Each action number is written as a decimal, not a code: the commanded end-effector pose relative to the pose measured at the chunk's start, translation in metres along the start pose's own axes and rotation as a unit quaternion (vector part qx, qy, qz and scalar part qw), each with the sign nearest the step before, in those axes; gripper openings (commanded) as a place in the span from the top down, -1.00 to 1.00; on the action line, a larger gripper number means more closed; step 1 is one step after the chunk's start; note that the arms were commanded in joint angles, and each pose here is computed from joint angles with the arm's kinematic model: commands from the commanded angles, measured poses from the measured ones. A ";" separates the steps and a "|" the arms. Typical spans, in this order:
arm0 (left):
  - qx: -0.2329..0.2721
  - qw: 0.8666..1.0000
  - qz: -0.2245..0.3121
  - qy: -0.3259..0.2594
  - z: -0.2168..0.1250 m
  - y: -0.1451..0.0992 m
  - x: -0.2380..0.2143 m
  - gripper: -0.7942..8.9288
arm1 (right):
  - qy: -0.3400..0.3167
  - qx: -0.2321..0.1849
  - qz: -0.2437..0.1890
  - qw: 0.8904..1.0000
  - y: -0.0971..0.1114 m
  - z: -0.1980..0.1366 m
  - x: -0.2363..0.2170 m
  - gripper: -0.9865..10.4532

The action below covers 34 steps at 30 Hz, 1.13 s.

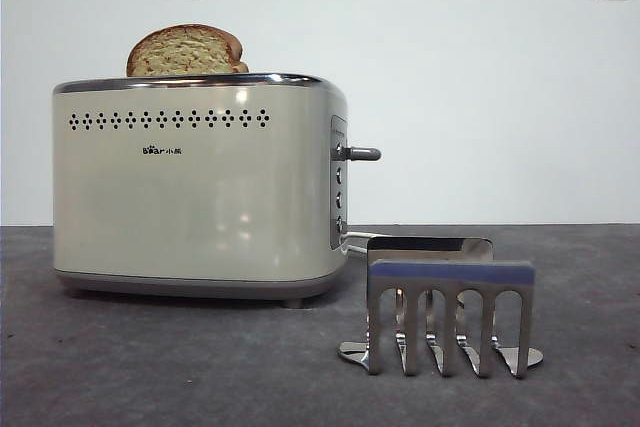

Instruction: Pick up a slice of bread from the rack,put the bread on the toaster,press the button

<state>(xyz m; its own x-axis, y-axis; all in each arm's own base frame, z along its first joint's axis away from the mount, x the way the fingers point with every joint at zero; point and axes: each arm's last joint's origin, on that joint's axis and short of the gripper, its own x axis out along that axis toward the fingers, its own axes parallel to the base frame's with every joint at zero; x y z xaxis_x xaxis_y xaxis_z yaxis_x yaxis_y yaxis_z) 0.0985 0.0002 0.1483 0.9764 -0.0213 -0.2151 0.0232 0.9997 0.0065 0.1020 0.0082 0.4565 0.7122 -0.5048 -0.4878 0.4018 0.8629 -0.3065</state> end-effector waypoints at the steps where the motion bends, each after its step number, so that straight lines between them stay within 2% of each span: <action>1: -0.004 1.000 0.002 0.003 -0.003 0.000 0.001 0.84 | 0.012 0.002 -0.026 1.000 -0.009 -0.019 -0.001 0.83; 4: -0.004 1.000 0.002 0.003 -0.003 0.000 0.001 0.84 | -0.004 0.031 -0.040 0.999 -0.010 -0.039 0.007 0.83; 7: -0.003 1.000 0.002 0.003 -0.003 0.000 0.001 0.84 | -0.067 0.103 -0.023 0.992 -0.002 -0.056 0.023 0.83; 10: -0.003 1.000 0.001 0.003 -0.003 0.000 0.001 0.84 | -0.127 0.155 0.060 0.978 0.013 -0.077 0.047 0.83; 12: -0.004 1.000 0.002 0.003 -0.003 0.000 0.001 0.84 | -0.154 0.167 0.125 0.966 0.024 -0.096 0.065 0.83; 14: -0.004 1.000 0.002 0.003 -0.003 0.000 0.001 0.84 | -0.168 0.168 0.170 0.956 0.034 -0.114 0.082 0.83; 18: -0.004 1.000 0.002 0.003 -0.003 0.000 0.001 0.84 | -0.189 0.135 0.221 0.947 0.050 -0.155 0.108 0.83; 21: -0.004 1.000 0.002 0.003 -0.003 0.000 0.001 0.84 | -0.209 0.090 0.231 0.946 0.059 -0.181 0.118 0.83; 27: -0.003 1.000 0.002 0.003 -0.003 0.000 0.001 0.84 | -0.241 0.031 0.266 0.933 0.070 -0.214 0.129 0.83; 34: -0.004 1.000 0.002 0.003 -0.003 0.000 0.001 0.84 | -0.251 -0.044 0.252 0.933 0.078 -0.239 0.142 0.83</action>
<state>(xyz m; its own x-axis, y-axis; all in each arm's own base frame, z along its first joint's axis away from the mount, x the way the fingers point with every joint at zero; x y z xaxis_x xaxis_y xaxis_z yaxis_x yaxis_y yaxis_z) 0.0985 0.0002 0.1482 0.9760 -0.0213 -0.2165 0.0232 0.9997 0.0064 0.0969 -0.0014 0.1715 0.9867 0.0596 -0.1513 -0.0842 0.9832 -0.1619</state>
